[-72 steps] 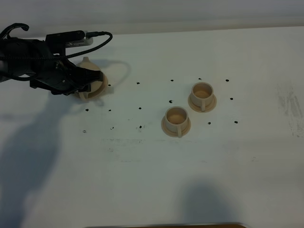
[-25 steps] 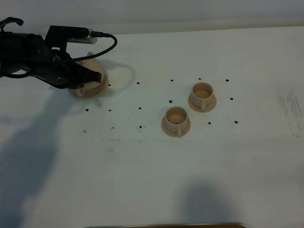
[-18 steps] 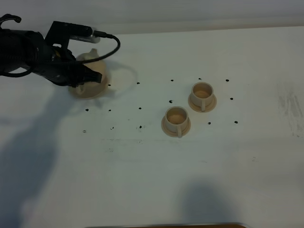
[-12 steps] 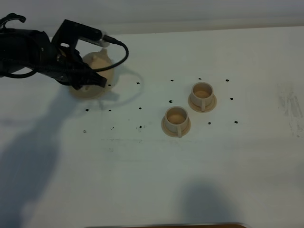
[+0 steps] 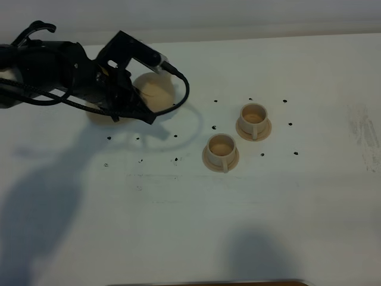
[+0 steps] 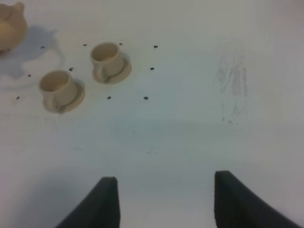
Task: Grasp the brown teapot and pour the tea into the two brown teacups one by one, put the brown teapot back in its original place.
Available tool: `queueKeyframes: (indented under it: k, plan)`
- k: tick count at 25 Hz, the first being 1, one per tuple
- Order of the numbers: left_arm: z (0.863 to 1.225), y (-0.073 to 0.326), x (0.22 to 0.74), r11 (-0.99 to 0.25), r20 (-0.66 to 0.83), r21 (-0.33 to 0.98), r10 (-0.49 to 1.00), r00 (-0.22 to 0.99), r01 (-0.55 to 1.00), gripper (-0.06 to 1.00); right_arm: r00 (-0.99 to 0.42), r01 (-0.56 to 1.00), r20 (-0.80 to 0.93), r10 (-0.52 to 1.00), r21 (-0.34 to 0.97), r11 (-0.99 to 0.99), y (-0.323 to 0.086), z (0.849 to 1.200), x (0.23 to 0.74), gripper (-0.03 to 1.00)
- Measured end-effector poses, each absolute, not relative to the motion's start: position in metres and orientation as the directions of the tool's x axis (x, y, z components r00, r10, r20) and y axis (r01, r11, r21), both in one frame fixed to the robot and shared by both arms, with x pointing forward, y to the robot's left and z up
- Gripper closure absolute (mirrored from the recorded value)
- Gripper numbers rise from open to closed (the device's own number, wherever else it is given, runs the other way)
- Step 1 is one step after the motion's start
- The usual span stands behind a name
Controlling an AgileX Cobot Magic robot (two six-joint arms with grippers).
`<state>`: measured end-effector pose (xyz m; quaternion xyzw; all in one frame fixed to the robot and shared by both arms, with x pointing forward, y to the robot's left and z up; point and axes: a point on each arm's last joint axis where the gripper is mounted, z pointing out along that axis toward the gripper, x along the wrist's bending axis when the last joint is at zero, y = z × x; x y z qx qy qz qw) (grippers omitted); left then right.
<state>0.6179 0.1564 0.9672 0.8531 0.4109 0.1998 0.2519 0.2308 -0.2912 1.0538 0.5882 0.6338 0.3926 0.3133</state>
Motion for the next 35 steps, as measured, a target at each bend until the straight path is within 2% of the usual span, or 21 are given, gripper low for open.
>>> queueKeyframes:
  k: [12,21,35]
  plan:
    - [0.968,0.137,0.61,-0.675,0.19,0.576,0.659,0.728,0.461,0.78,-0.112,0.5,0.065,0.992,0.866,0.0,-0.291,1.054,0.231,0.53]
    - [0.99,0.128,0.626,-0.729,0.248,0.588,0.576,0.779,0.351,0.78,-0.112,0.5,0.065,0.992,0.866,0.0,-0.291,1.054,0.231,0.53]
    - [0.975,0.117,0.636,-0.812,0.27,0.54,0.416,0.868,0.221,0.78,-0.112,0.5,0.065,0.992,0.866,0.0,-0.291,1.054,0.231,0.53]
